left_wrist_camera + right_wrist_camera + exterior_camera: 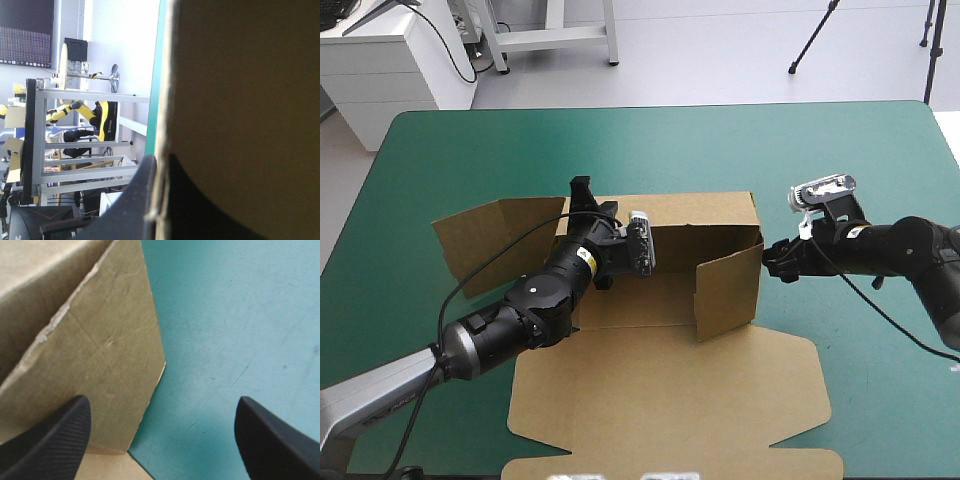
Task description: Fold the box
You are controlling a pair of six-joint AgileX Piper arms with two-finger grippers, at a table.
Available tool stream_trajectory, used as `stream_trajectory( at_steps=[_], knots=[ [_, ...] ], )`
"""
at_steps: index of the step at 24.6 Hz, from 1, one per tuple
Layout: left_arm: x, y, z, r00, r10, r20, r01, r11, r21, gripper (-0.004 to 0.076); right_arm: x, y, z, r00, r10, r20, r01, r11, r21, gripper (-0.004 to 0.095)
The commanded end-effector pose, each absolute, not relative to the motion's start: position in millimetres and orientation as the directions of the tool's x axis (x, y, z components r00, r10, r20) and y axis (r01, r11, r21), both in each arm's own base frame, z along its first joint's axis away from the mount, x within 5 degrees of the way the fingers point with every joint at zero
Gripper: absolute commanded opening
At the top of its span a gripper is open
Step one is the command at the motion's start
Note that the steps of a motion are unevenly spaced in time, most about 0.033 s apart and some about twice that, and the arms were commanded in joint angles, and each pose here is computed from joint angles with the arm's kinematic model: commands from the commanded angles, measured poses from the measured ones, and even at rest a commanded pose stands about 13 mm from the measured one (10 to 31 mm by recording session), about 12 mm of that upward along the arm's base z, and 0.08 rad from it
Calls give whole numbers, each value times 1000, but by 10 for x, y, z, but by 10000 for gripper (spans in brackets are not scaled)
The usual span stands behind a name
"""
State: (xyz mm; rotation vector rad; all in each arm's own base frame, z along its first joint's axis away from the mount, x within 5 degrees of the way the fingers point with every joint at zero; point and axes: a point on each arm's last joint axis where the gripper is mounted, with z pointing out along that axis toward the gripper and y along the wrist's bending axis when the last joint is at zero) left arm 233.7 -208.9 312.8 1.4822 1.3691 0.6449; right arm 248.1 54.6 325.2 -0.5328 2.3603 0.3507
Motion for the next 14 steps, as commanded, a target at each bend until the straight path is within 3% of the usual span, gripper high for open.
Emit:
stream_trajectory(
  at_steps=[1,14],
  knots=[
    [2307,-2057,3330,228,938,-262,381,162,911,-10,2367,542,3364,-599,-254,-759,-479,874,86,725],
    [2307,-2057,3330,228,938,-262,381,162,911,-10,2129,601,3343,-517,-315,-796,-589,806,63,725]
  ],
)
